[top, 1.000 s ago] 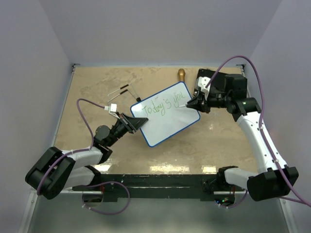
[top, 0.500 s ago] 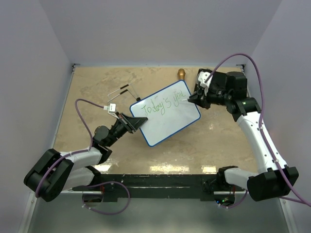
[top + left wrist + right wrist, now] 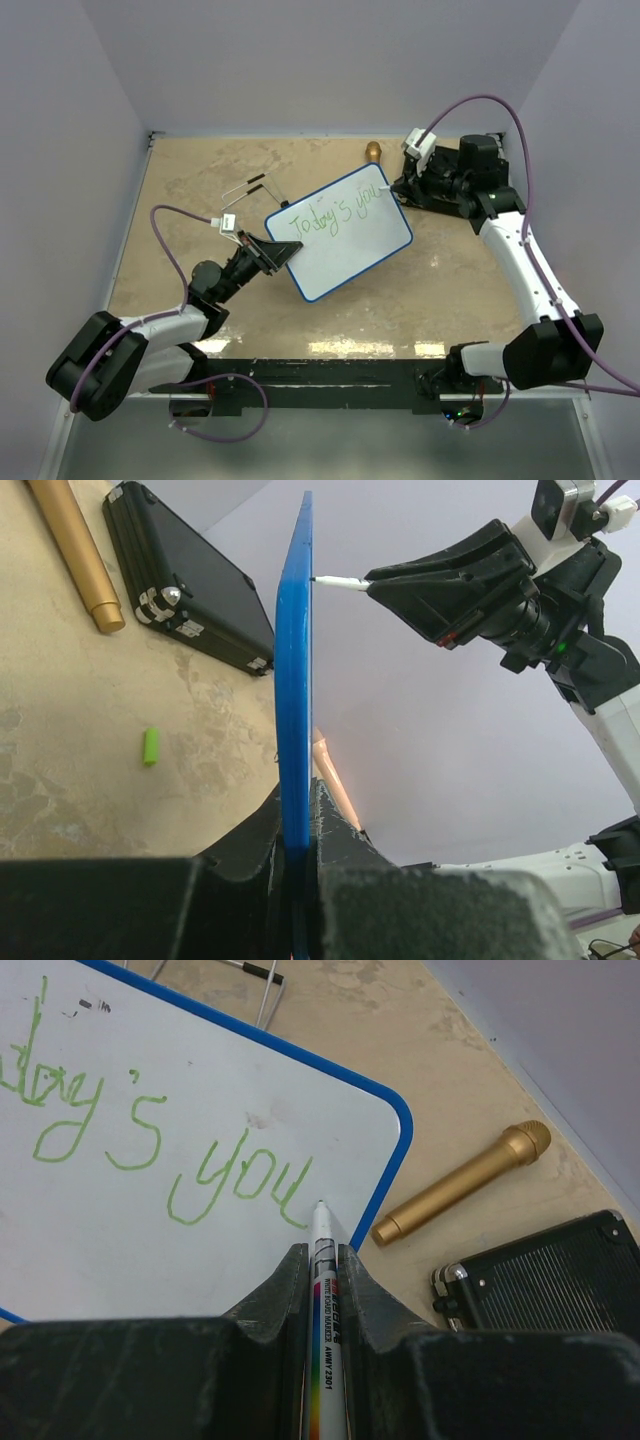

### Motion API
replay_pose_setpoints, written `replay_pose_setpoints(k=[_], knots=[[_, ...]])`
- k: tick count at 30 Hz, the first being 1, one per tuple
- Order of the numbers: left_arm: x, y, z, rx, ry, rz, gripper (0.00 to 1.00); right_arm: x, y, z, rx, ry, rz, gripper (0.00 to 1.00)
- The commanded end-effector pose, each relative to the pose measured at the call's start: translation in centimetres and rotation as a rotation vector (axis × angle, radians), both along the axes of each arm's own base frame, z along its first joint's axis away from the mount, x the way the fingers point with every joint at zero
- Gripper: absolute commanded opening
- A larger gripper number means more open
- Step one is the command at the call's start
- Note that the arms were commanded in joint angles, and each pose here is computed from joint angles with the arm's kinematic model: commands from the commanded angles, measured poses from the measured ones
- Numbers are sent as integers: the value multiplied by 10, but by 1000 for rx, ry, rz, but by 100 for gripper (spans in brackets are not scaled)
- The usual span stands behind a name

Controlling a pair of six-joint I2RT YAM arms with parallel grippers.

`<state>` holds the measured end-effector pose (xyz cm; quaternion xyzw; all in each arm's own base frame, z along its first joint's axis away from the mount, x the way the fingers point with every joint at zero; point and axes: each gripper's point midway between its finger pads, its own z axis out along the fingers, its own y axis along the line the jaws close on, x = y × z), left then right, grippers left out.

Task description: Write a sentence on the whiteboard

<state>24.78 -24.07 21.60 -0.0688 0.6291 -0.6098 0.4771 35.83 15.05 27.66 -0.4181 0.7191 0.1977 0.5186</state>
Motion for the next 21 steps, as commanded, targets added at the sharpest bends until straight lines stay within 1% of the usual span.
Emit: replay_pose_setpoints(k=[1, 9, 21], knots=[[-64, 40, 152, -363, -615, 6, 0, 9, 0, 30, 20, -83, -10, 0], [-63, 39, 151, -361, -610, 4, 0, 10, 3, 40, 39, -102, -4, 0], [-63, 39, 151, -363, -610, 1, 0, 18, 4, 28, 49, -71, -9, 0]])
